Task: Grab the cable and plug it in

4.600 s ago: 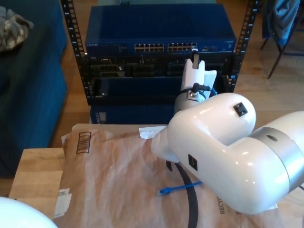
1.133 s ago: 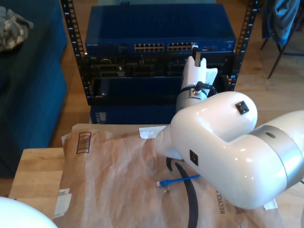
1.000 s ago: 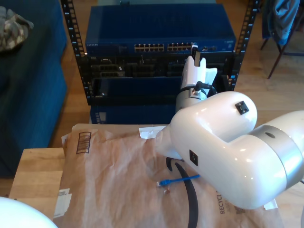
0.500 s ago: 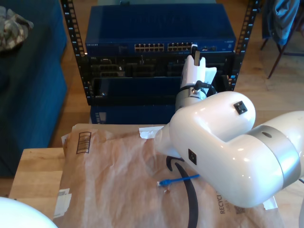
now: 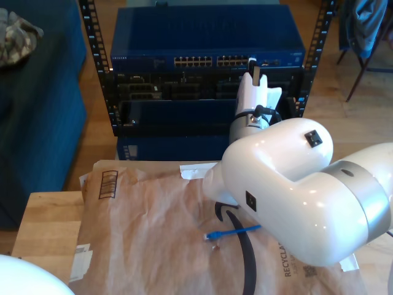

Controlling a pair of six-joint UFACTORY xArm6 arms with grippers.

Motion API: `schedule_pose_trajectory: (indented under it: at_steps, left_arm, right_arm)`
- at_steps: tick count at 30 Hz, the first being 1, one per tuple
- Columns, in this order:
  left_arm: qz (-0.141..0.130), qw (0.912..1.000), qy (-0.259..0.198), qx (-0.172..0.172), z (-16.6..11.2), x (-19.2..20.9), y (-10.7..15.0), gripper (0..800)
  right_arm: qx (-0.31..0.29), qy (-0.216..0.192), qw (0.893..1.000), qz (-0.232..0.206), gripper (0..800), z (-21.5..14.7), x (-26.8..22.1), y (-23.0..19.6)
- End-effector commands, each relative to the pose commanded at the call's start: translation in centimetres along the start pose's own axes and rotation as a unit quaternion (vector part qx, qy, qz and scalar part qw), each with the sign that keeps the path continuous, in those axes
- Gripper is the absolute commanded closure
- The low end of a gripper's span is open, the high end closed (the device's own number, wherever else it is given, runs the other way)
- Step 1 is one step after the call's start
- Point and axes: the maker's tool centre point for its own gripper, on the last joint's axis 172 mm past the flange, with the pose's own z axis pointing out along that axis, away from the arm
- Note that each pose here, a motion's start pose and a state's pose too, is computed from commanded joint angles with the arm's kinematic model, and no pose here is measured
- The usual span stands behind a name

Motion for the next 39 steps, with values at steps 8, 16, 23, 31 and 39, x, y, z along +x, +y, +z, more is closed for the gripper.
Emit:
schedule_pose_trajectory:
  at_steps: [8,16,23,31,39]
  left_arm:
    - [0.0,1.0,0.0,0.0,0.0,0.0,0.0,0]
    - [0.0,1.0,0.0,0.0,0.0,0.0,0.0,0]
    - [0.0,1.0,0.0,0.0,0.0,0.0,0.0,0]
    - [0.0,1.0,0.0,0.0,0.0,0.0,0.0,0]
    - [0.0,1.0,0.0,0.0,0.0,0.0,0.0,0]
  right_arm:
    - [-0.014,-0.013,1.0,-0.006,485,-2.8,-0.2,-2.0]
    - [-0.09,-0.027,0.995,-0.017,366,-6.5,2.3,-2.3]
    - [-0.14,-0.052,0.988,-0.032,212,-6.9,6.8,-5.0]
    - [-0.25,-0.062,0.963,-0.08,14,-5.6,13.7,-4.2]
    - [-0.351,0.024,0.935,-0.049,4,-7.6,26.0,-3.9]
